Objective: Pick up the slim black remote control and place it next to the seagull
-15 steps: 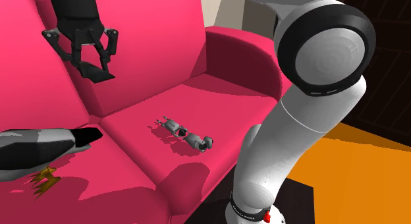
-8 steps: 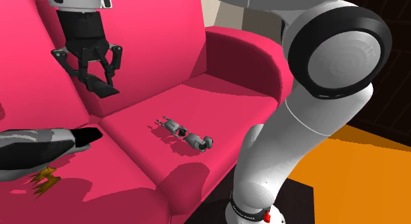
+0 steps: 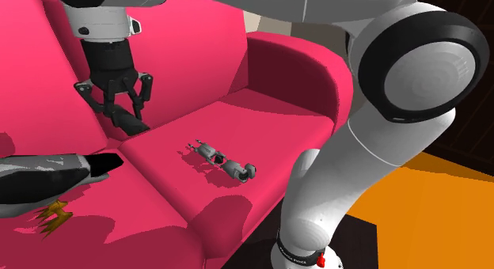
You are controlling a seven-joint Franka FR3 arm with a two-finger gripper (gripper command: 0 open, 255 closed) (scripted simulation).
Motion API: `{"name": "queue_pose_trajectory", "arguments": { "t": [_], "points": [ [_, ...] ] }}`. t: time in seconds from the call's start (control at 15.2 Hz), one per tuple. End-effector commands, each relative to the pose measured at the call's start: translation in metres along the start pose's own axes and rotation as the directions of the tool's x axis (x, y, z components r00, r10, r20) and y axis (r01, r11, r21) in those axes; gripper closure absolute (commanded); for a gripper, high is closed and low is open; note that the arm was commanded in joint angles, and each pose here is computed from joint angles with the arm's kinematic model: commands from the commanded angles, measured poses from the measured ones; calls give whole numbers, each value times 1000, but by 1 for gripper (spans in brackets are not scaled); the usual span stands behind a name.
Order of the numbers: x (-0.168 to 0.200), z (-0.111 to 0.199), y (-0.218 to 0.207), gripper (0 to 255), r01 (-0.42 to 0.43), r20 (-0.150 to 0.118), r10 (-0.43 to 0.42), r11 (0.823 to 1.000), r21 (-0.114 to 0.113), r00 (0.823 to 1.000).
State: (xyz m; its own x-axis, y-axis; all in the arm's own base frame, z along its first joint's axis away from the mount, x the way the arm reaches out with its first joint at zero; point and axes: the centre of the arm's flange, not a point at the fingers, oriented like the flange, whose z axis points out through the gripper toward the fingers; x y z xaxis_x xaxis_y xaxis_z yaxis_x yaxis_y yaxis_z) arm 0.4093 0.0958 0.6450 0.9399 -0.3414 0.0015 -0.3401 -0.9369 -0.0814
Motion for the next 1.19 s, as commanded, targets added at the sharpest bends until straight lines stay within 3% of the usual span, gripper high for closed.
{"name": "queue_pose_trajectory", "arguments": {
  "t": [0.0,1.12],
  "points": [
    [0,10,1,255,0,-1,0,1000,0,1000],
    [0,100,8,255,0,-1,0,1000,0,1000]
  ]
}}
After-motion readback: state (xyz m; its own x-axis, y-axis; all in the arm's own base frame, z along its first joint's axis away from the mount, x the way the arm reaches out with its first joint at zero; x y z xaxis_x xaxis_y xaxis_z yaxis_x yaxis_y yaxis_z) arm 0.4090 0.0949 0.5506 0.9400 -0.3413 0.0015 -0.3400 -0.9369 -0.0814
